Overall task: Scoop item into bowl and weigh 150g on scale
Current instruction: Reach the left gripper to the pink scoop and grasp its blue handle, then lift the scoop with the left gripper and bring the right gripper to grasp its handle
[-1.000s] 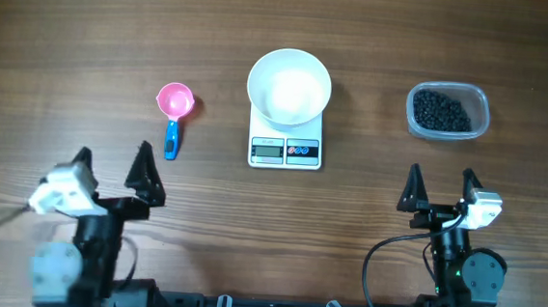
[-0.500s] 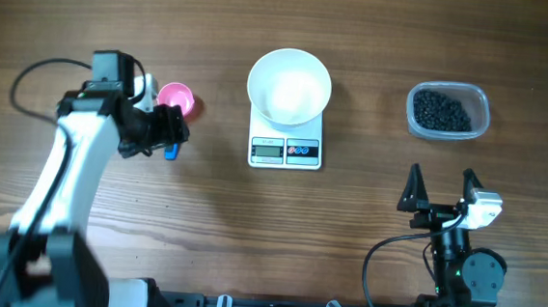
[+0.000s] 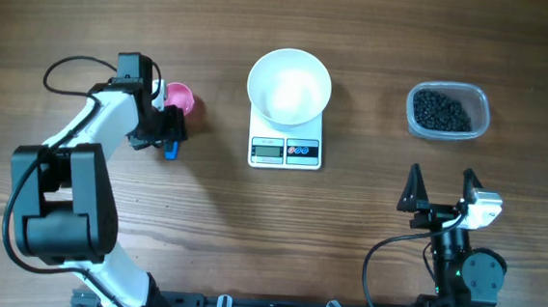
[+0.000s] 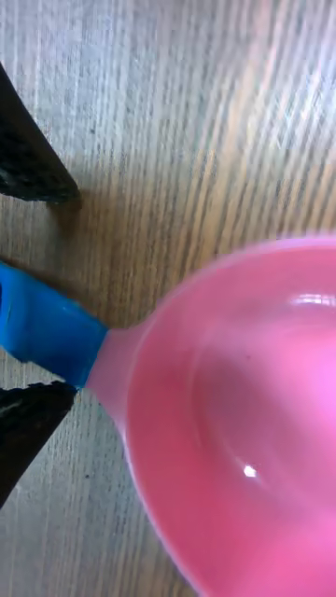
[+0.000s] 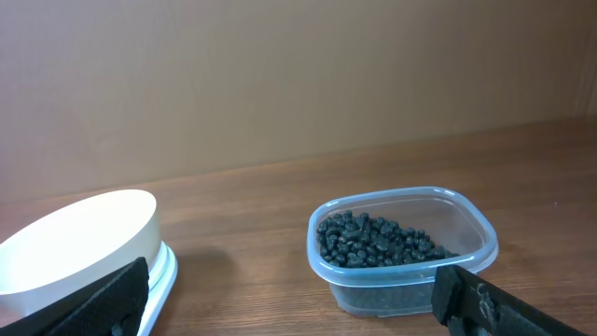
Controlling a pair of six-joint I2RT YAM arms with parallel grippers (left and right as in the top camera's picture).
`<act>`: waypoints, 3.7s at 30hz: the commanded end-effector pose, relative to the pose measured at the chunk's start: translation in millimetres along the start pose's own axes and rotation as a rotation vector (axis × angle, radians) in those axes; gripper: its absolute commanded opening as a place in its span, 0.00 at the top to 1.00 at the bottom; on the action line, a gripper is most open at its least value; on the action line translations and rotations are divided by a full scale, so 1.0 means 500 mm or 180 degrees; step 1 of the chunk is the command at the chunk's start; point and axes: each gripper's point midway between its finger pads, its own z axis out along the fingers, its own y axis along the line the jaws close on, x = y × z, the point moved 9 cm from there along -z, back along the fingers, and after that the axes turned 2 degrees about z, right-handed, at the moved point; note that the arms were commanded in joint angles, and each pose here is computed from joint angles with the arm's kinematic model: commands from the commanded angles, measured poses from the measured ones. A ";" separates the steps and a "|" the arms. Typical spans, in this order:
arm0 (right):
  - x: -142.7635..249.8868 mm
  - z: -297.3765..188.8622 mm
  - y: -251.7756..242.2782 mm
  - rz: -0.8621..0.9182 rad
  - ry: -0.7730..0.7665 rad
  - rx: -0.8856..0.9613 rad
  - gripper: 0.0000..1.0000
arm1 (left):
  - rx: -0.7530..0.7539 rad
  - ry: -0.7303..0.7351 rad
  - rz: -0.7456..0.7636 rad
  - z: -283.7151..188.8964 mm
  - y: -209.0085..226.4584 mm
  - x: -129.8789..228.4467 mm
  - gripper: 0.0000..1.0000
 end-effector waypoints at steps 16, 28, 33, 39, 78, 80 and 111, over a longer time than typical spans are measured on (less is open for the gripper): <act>-0.002 -0.001 -0.003 0.0020 -0.0035 0.0053 0.00 | 0.0119 0.0049 0.0388 0.043 -0.070 0.026 0.00; -0.002 -0.001 -0.003 0.0022 -0.0035 0.0053 0.00 | -0.0350 -0.0275 -0.0074 0.047 -0.053 -0.001 0.57; -0.002 -0.001 -0.003 0.0020 -0.0035 0.0053 0.00 | -0.0349 -0.0276 -0.0069 0.062 -0.053 -0.004 0.58; -0.002 -0.001 -0.003 0.0020 -0.0035 0.0053 0.00 | -0.0329 -0.0354 -0.0066 0.062 -0.055 -0.011 0.72; -0.005 -0.001 -0.001 0.0064 -0.0064 0.0026 0.00 | 0.3021 0.0116 -0.2379 -0.250 -0.038 -0.056 0.96; -0.001 0.000 0.000 0.0312 -0.0009 -0.0015 0.00 | 0.3195 0.0245 -0.2331 -0.257 -0.045 -0.053 0.96; -0.227 0.293 0.468 0.0939 0.2705 -0.2050 0.24 | 0.3102 0.0518 -0.3033 -0.253 -0.085 -0.067 0.96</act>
